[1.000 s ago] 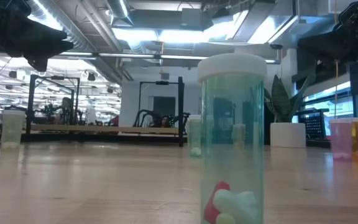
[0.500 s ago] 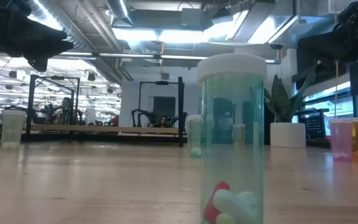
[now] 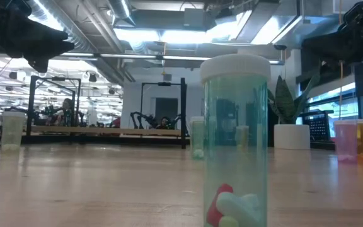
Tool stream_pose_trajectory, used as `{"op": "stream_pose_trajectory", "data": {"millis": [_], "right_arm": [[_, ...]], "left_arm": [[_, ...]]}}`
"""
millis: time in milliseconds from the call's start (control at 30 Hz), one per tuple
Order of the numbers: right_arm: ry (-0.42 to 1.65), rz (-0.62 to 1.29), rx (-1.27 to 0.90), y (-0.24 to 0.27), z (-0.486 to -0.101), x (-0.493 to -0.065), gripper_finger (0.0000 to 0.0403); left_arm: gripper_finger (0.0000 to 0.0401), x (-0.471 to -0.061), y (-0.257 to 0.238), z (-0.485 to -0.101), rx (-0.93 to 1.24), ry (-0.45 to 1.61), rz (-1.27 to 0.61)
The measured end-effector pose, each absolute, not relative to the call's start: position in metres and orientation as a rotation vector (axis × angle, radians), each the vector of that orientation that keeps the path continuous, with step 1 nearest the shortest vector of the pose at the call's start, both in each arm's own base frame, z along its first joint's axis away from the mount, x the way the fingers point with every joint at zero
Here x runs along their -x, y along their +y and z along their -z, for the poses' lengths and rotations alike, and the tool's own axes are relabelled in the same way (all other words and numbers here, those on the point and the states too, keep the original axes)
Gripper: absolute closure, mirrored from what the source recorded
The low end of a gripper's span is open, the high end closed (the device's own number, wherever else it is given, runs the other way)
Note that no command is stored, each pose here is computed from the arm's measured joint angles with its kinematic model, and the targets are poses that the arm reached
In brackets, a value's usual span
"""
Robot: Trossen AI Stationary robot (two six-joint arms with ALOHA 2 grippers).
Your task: Pick and place medicine bottles onto shelf by color
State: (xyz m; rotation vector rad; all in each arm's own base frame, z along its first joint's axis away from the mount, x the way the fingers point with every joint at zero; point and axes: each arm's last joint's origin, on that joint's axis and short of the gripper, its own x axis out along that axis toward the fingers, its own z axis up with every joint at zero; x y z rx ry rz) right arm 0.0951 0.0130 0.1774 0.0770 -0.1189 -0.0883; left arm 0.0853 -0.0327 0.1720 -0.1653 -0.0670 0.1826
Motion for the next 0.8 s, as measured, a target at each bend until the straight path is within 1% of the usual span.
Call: {"op": "stream_pose_trajectory", "data": {"millis": [100,200,267,400,600,800], "right_arm": [[-0.119,0.088,-0.077,0.013,-0.177,-0.095,0.0384],[-0.119,0.088,-0.078,0.013,-0.177,-0.095,0.0384],[-0.12,0.088,-0.081,0.013,-0.177,-0.095,0.0384],[-0.118,0.091,-0.057,0.013,-0.177,-0.095,0.0384],[-0.118,0.092,-0.051,0.013,-0.177,-0.095,0.0384],[-0.118,0.091,-0.05,0.013,-0.177,-0.095,0.0384]], "left_arm": [[0.0264,-0.085,-0.033,-0.175,0.183,-0.089,-0.168],[0.0264,-0.084,-0.035,-0.182,0.15,-0.128,-0.087],[0.0264,-0.082,-0.034,-0.195,0.135,-0.157,-0.041],[0.0264,-0.072,-0.027,-0.231,0.145,-0.206,-0.04],[0.0264,-0.059,-0.019,-0.281,0.049,-0.083,-0.027],[0.0264,-0.068,-0.025,-0.329,-0.06,0.101,-0.051]]}}
